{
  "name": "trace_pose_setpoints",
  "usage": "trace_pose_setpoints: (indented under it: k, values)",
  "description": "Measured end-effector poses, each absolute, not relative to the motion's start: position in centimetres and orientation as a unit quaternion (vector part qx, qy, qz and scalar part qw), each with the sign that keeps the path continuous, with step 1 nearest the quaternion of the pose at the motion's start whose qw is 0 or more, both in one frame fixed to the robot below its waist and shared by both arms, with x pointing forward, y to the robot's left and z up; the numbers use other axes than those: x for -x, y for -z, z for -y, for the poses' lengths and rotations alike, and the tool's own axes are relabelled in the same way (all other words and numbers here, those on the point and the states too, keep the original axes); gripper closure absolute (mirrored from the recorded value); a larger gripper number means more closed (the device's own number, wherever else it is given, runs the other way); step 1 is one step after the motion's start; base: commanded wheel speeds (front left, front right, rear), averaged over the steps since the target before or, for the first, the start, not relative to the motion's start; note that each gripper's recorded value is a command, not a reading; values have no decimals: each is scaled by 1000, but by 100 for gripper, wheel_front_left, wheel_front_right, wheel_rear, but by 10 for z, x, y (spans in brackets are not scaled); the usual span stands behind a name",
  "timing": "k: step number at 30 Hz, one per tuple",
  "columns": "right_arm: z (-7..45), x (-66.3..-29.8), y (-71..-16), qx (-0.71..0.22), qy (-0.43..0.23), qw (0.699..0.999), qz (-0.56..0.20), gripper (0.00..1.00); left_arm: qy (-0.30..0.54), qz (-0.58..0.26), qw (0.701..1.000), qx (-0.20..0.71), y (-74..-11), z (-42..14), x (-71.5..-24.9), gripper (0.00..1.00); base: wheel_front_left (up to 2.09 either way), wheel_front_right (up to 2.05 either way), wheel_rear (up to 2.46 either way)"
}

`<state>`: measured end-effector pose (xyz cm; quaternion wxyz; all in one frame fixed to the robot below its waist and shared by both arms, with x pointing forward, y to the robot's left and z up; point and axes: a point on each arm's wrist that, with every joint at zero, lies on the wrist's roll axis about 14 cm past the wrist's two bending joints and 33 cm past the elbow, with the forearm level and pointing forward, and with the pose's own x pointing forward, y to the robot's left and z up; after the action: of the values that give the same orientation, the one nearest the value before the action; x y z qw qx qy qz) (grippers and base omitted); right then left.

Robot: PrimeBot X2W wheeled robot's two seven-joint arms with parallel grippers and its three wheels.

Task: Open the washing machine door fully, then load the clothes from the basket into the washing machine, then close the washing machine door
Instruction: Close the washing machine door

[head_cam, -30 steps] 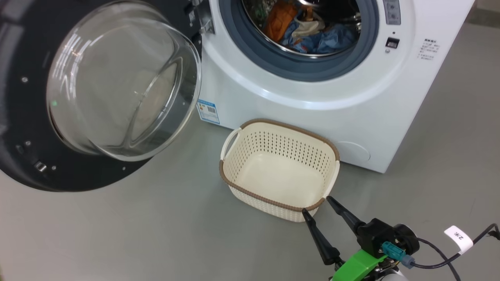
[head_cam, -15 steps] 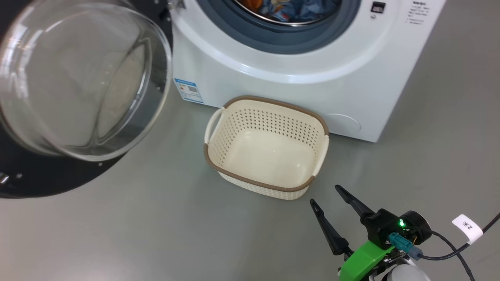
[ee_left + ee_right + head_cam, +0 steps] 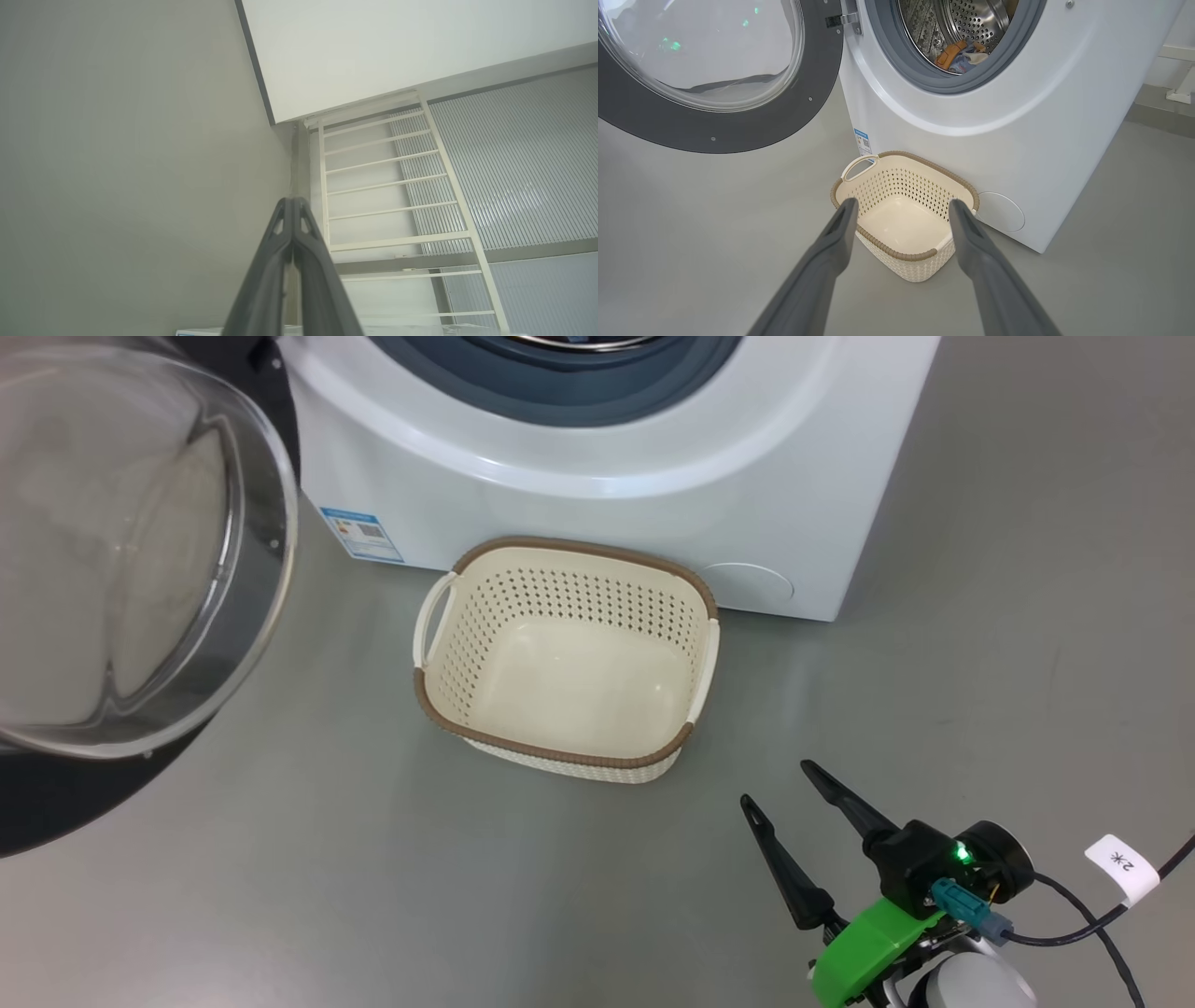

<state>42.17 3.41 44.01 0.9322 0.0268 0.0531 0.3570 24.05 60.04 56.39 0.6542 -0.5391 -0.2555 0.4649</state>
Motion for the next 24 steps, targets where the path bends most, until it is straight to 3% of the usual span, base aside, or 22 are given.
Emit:
trace_pose_setpoints:
  k: [24]
  values:
    - [-32, -416, -446, -17, -355, 934, -46, 0, -360, 107, 703, 603, -537, -553, -294, 100, 0, 0, 0]
